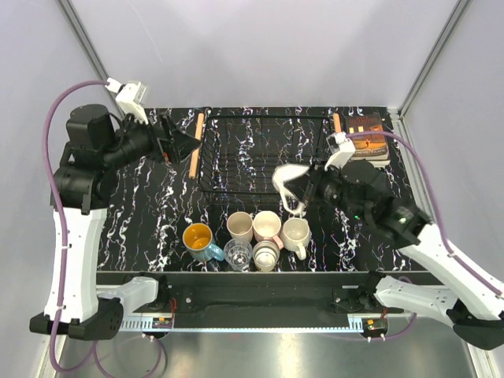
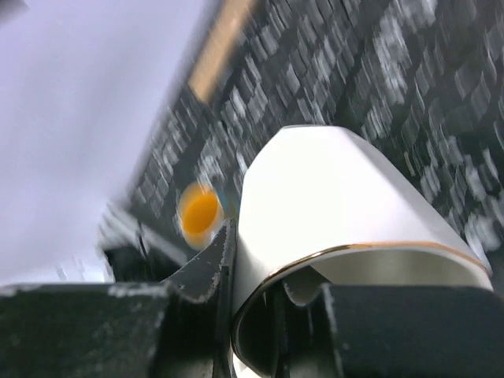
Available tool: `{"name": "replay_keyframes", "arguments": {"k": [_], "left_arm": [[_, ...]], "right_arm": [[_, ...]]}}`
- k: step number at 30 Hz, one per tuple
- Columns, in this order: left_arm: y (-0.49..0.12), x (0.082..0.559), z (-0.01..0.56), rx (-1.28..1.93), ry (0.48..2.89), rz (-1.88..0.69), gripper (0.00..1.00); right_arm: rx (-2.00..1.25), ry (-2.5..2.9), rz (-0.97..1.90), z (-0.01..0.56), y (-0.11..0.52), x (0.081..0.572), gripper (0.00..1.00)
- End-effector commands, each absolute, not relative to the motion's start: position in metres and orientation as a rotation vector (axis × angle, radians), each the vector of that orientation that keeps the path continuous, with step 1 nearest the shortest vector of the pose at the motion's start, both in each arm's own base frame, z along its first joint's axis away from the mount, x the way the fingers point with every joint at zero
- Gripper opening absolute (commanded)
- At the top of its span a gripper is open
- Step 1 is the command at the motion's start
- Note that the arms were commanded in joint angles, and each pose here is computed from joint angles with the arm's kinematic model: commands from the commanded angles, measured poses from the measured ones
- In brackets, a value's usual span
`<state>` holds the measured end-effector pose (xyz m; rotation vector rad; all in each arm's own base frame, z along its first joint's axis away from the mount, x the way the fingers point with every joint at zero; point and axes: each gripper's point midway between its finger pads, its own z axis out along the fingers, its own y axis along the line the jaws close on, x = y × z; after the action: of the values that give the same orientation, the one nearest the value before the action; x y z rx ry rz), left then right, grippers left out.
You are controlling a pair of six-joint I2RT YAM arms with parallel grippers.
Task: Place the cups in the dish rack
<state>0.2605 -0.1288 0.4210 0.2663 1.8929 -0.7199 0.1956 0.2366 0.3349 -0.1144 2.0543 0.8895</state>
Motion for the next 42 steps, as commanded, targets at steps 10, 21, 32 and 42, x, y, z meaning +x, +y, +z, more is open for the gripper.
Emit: {"name": "replay_keyframes", "arguments": {"k": [10, 21, 32, 42], "left_arm": [[-0.189, 0.275, 0.424, 0.326, 1.918, -1.252, 0.99], [-0.216, 0.28, 0.407, 0.409, 1.91, -1.464, 0.99], [-0.251, 0.302, 0.404, 0.422, 1.925, -1.53, 0.99], [-0.272, 0.319, 0.402, 0.417, 1.938, -1.532, 0.98]], "right_arm": [[-0.121, 1.084, 1.171, 0.517, 0.302, 0.272, 0.0], [0.048, 1.049, 1.575, 0.513, 0.278, 0.309, 0.0], [-0.017, 1.109, 1.74, 0.491, 0.309, 0.322, 0.0], [-0.031, 1.176, 1.755, 0.472, 0.316, 0.32, 0.0]]}}
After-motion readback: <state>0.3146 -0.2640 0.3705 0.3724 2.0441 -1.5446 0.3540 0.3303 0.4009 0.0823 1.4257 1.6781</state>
